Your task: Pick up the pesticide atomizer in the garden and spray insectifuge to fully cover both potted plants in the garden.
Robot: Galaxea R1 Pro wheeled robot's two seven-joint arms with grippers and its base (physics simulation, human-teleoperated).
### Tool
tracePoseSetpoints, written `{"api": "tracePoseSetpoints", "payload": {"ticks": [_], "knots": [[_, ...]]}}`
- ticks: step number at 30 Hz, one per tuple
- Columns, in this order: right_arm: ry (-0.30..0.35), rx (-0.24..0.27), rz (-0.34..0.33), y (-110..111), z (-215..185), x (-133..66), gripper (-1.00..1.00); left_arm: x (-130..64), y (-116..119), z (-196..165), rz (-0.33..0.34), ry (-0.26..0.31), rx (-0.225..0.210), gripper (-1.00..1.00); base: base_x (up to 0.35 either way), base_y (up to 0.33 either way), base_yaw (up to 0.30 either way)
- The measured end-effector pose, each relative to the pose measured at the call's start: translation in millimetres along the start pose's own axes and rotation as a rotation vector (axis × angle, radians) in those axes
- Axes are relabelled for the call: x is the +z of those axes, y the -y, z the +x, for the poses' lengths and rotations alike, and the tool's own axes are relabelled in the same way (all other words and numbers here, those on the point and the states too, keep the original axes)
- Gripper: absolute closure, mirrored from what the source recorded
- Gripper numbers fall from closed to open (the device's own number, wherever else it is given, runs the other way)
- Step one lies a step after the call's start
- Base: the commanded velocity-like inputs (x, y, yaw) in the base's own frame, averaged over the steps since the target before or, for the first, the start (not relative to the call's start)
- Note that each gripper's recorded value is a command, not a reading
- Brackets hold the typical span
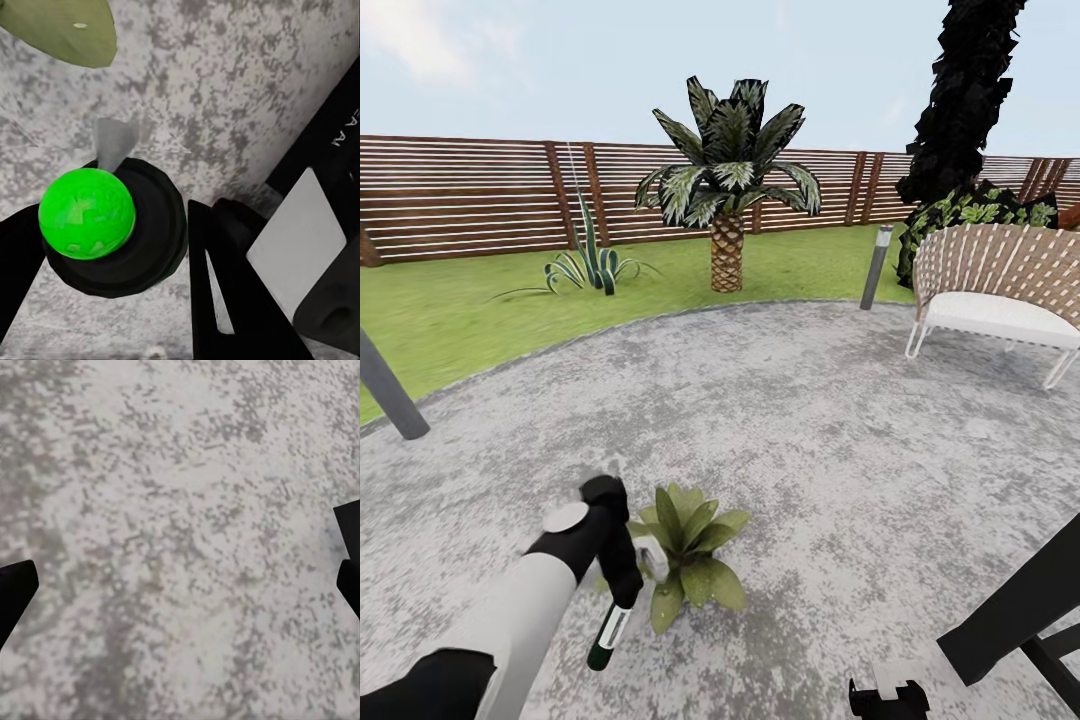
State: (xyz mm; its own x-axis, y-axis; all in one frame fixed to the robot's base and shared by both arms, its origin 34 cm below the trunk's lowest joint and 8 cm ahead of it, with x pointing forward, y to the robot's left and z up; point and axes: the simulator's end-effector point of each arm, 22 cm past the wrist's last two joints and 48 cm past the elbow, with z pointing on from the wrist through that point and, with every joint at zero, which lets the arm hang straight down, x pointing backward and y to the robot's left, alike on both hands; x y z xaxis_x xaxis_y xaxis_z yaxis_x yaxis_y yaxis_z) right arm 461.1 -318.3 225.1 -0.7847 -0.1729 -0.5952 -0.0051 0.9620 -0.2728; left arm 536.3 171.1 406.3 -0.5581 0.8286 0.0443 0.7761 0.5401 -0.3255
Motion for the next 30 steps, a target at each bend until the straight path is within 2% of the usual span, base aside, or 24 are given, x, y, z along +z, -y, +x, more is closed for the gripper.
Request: {"api": "tracePoseSetpoints", "payload": {"ticks": [6,9,13,18,22,30], "knots": [[0.000,0.000,0.000,0,0,0.0,-1.00,1.8,12,-14,-0.002,-0.007,0.038,1.00,0.000,0.000,0.000],[0.000,0.001,0.001,0,0,0.0,-1.00,0.6,6,-8,-0.011,-0.011,0.029,1.00,0.000,0.000,0.000],[0.000,0.000,0.001,0,0,0.0,-1.00,-2.2,-17,18,-0.042,-0.029,-0.013,1.00,0.000,0.000,0.000],[0.000,0.000,-0.004,-5,-1,-0.8,-1.00,-10.5,-19,13,-0.040,-0.013,-0.017,1.00,0.000,0.000,0.000],[-0.007,-0.004,0.004,4,5,-0.8,-1.00,-16.6,-23,10,-0.055,-0.010,-0.009,1.00,0.000,0.000,0.000],[-0.008,-0.005,0.005,6,0,-4.9,-1.00,-25.3,-23,8,-0.061,-0.008,-0.011,1.00,0.000,0.000,0.000]]}}
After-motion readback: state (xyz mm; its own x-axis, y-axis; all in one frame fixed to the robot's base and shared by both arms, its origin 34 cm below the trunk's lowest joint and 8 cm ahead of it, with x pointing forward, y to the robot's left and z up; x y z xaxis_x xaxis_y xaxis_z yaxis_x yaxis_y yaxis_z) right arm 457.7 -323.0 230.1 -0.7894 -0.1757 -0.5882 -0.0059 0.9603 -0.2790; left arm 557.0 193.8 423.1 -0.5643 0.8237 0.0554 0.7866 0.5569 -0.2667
